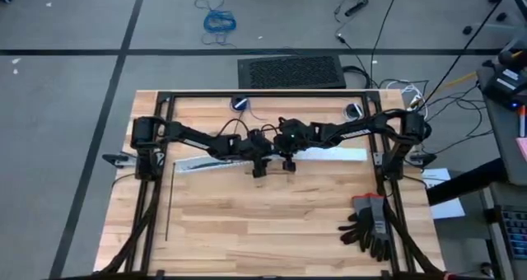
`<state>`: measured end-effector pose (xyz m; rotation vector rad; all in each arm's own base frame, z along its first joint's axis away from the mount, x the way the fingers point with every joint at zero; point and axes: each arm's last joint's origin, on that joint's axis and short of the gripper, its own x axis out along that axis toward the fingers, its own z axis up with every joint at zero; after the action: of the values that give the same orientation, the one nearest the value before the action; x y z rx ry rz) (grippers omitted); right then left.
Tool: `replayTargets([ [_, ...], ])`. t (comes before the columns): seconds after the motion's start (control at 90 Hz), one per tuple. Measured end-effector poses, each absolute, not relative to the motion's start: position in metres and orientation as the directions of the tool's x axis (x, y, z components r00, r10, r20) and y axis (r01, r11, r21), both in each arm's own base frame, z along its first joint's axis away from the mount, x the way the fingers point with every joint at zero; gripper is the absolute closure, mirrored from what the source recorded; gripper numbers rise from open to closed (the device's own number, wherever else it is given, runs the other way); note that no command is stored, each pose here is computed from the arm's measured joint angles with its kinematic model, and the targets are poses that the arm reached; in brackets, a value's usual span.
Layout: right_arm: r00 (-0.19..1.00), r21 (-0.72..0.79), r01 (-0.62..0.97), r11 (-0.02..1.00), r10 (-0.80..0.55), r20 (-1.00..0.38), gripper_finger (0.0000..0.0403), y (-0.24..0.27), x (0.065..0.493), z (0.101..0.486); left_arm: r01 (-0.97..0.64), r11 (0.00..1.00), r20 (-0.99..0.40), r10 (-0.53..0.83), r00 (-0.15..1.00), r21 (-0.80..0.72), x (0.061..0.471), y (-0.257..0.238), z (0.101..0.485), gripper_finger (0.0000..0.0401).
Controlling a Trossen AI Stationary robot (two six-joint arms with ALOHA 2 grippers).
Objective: Ziptie cables
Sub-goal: Close the cable duct
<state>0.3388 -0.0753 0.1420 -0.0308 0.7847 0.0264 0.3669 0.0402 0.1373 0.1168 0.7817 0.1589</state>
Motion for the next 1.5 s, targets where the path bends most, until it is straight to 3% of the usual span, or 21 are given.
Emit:
replayTargets([
  [0.133, 0.701, 0.002, -0.058, 0.998, 0.042, -0.712, 0.0403, -0.075, 0.340, 0.138, -0.078, 0.986, -0.702, 0.162, 0.694, 0.150, 0.367, 0.038, 0.135, 0.0166],
  [0.478, 0.655, 0.023, -0.142, 0.990, 0.111, -0.747, 0.0403, -0.072, 0.335, 0.134, 0.077, 0.992, -0.732, 0.021, 0.681, 0.101, 0.368, 0.030, 0.128, 0.0109],
  [0.733, 0.636, 0.057, -0.200, 0.978, 0.174, -0.752, 0.0403, -0.071, 0.333, 0.133, 0.170, 0.981, -0.751, -0.045, 0.659, 0.090, 0.366, 0.028, 0.126, 0.0103],
  [1.256, 0.636, 0.060, -0.180, 0.982, 0.163, -0.754, 0.0403, -0.072, 0.333, 0.133, 0.026, 0.991, -0.805, 0.091, 0.586, 0.131, 0.345, 0.029, 0.154, 0.0103],
  [1.5, 0.637, 0.060, -0.179, 0.982, 0.162, -0.754, 0.0403, -0.072, 0.333, 0.133, -0.031, 0.992, -0.813, 0.116, 0.571, 0.120, 0.344, 0.030, 0.142, 0.0104],
])
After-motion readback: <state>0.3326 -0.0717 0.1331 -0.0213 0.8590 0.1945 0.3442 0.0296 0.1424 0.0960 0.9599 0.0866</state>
